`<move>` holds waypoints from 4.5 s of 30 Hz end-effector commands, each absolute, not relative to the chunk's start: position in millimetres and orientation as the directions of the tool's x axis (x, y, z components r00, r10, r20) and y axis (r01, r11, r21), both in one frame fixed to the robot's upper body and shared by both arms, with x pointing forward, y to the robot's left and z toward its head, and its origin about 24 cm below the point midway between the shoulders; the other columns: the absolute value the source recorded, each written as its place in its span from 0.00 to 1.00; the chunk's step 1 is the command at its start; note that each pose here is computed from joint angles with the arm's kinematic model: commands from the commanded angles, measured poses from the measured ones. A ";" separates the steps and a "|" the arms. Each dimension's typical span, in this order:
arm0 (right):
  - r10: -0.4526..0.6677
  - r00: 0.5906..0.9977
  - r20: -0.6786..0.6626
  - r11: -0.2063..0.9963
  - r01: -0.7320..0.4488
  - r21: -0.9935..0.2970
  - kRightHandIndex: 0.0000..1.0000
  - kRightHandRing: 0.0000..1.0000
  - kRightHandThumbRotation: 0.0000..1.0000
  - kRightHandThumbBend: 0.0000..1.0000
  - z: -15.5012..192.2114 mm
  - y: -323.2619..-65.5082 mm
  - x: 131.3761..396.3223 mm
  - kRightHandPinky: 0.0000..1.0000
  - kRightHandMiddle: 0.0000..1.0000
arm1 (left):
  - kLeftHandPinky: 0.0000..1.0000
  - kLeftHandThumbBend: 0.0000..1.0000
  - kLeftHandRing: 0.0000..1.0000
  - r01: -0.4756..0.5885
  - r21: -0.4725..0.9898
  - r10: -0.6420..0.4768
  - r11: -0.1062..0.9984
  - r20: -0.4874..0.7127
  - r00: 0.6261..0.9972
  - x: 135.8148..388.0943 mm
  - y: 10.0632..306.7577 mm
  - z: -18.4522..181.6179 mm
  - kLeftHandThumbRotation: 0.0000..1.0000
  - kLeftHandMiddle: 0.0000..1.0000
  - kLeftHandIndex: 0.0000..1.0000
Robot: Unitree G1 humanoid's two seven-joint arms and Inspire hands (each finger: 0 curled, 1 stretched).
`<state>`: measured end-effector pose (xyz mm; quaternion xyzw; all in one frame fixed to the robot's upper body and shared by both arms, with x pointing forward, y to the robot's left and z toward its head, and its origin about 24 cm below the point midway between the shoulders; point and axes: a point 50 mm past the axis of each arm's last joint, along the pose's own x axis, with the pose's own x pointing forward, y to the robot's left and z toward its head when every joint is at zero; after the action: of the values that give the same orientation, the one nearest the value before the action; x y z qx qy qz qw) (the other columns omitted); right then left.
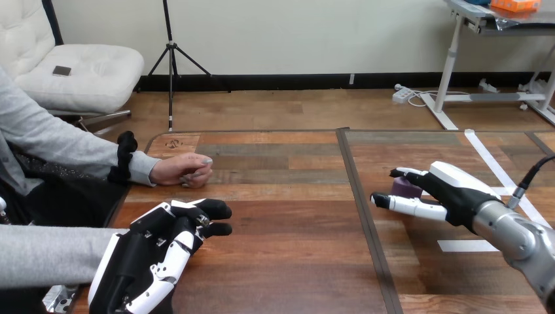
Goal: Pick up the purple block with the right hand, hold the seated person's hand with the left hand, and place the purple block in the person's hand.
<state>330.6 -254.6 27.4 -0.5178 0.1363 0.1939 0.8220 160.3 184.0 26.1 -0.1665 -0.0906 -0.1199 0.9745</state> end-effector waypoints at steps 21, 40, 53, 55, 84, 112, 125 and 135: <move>0.270 0.870 -0.413 0.377 -0.490 -0.786 0.96 0.98 1.00 0.83 35.6 -258.1 304.6 0.92 0.98 | 0.90 0.00 0.72 0.268 -0.316 -0.178 0.910 0.287 0.941 166.4 178.7 31.6 0.00 0.65 0.42; 0.294 0.878 -0.377 0.350 -0.466 -0.813 0.97 0.98 1.00 0.83 53.1 -259.2 300.0 0.93 0.98 | 0.91 0.00 0.71 0.240 -0.304 -0.154 0.922 0.280 0.947 167.1 182.2 32.3 0.00 0.66 0.43; 0.300 0.889 -0.345 0.357 -0.440 -0.824 0.97 0.99 1.00 0.86 63.7 -259.5 303.1 0.95 0.99 | 0.94 0.00 0.73 0.240 -0.307 -0.156 0.921 0.275 0.949 167.1 181.4 32.1 0.00 0.66 0.44; 0.301 0.891 -0.340 0.356 -0.436 -0.827 0.97 0.99 1.00 0.86 66.2 -259.2 303.8 0.94 0.99 | 0.95 0.00 0.73 0.238 -0.296 -0.159 0.925 0.267 0.950 166.8 181.5 32.2 0.00 0.66 0.44; 0.297 0.933 -0.203 0.409 -0.317 -0.856 1.00 1.00 1.00 0.86 108.1 -260.9 317.0 0.97 1.00 | 1.00 0.00 0.75 0.265 -0.308 -0.189 0.914 0.255 0.948 167.8 179.6 25.8 0.00 0.69 0.45; 0.270 0.959 -0.086 0.436 -0.201 -0.877 0.98 1.00 1.00 0.87 139.1 -266.2 330.6 0.95 1.00 | 0.91 0.00 0.75 0.292 -0.286 -0.217 0.912 0.267 0.939 169.3 179.8 20.0 0.00 0.70 0.46; 0.240 0.965 -0.106 0.478 -0.213 -0.852 0.97 1.00 0.87 0.89 126.5 -263.3 341.0 0.95 1.00 | 0.89 0.00 0.74 0.292 -0.277 -0.217 0.915 0.271 0.938 170.1 180.4 19.7 0.00 0.69 0.46; 0.224 0.961 -0.162 0.537 -0.260 -0.802 0.98 1.00 0.72 0.95 107.4 -261.1 349.6 0.97 1.00 | 0.88 0.00 0.73 0.289 -0.294 -0.212 0.911 0.269 0.940 170.8 180.7 20.3 0.00 0.69 0.46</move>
<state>335.2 -272.5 101.4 -0.4832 0.0371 0.1415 0.8632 158.0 185.4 9.9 -0.1488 -0.0740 -0.1360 0.9767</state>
